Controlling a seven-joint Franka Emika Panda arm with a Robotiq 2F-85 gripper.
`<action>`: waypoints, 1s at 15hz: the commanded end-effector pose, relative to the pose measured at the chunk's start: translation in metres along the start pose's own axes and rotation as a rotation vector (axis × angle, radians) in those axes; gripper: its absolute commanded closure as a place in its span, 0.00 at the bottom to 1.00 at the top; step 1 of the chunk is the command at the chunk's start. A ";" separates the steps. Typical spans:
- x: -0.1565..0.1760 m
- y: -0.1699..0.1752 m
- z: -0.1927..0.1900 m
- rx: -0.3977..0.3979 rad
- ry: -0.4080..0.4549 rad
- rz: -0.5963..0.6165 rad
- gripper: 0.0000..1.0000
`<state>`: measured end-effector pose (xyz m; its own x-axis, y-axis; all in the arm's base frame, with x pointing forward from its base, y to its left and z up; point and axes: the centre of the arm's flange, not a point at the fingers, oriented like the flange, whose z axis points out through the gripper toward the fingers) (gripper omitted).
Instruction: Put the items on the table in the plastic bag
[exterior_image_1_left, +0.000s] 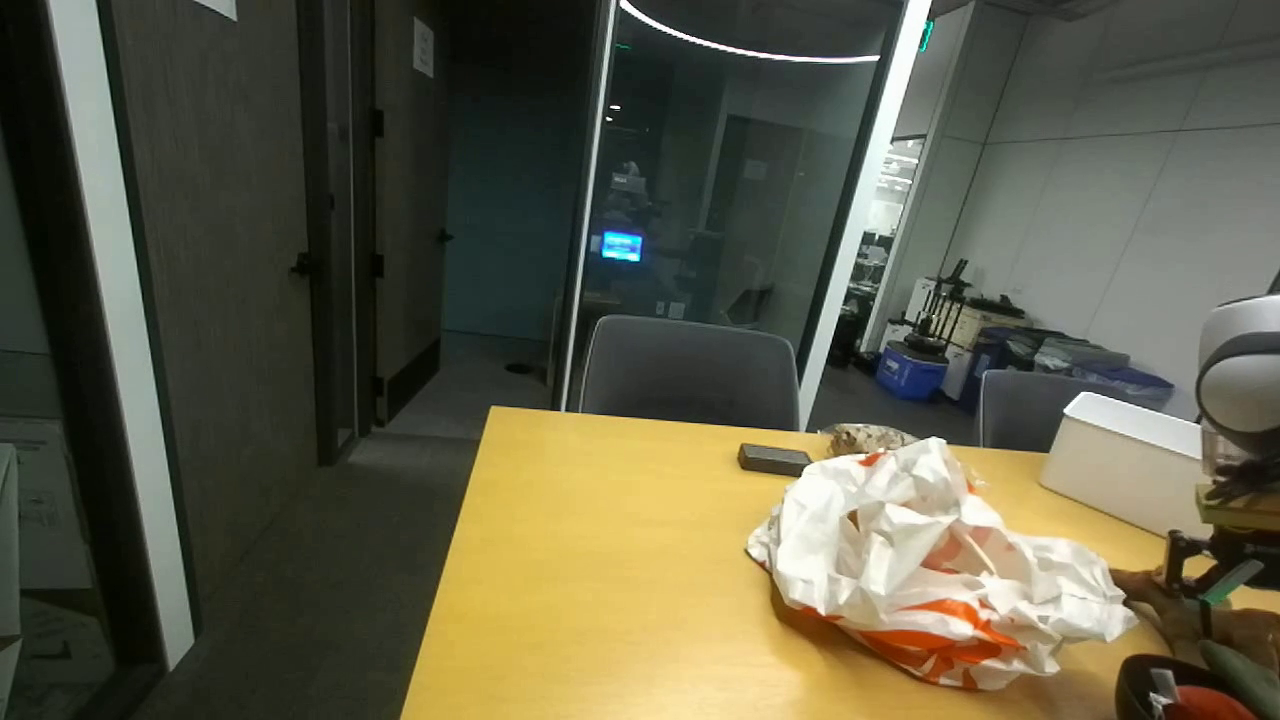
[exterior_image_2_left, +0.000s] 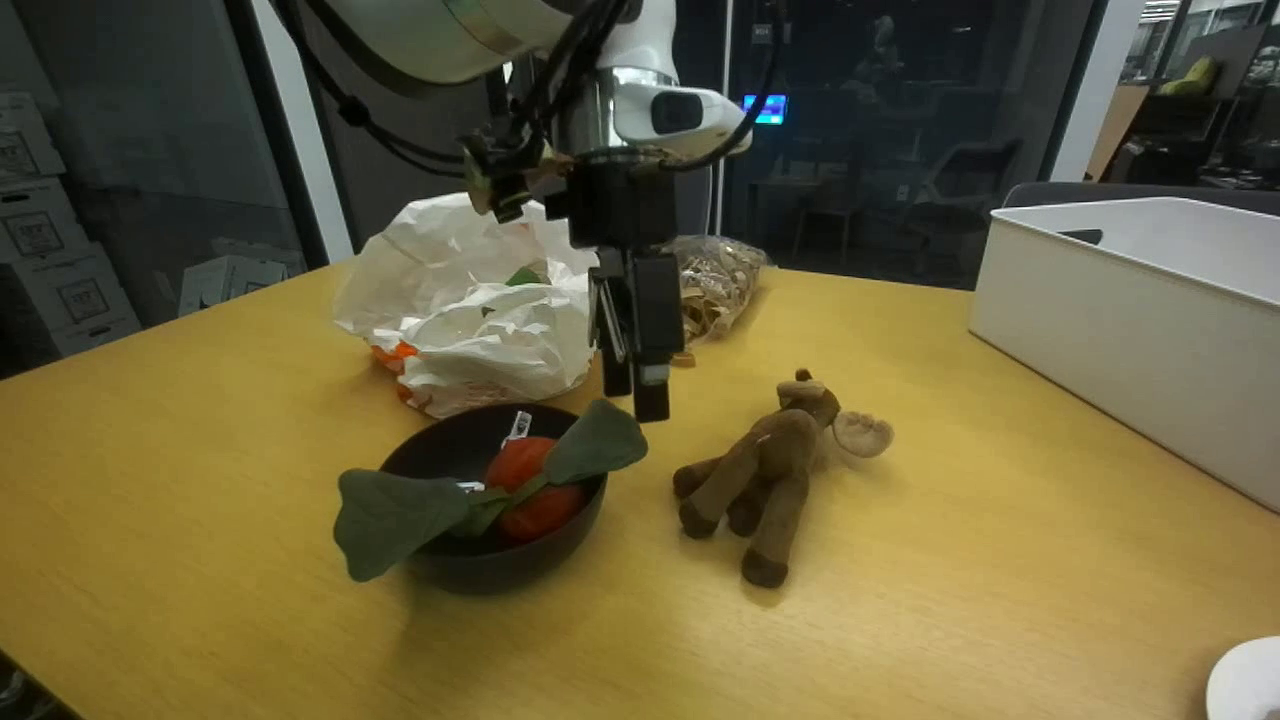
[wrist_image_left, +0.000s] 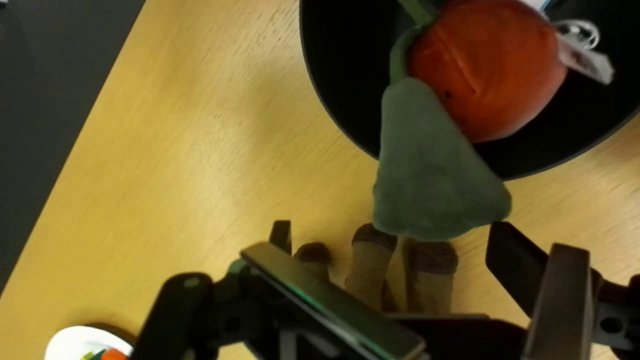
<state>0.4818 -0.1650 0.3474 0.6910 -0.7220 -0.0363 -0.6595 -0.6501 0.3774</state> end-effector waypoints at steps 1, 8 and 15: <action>0.019 -0.006 0.011 -0.044 0.035 0.148 0.00; 0.036 -0.015 0.032 -0.121 0.119 0.396 0.00; 0.045 -0.030 0.037 -0.211 0.280 0.632 0.00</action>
<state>0.5106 -0.1878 0.3004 0.3254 -0.8686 0.3736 -0.8886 -0.1458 0.4349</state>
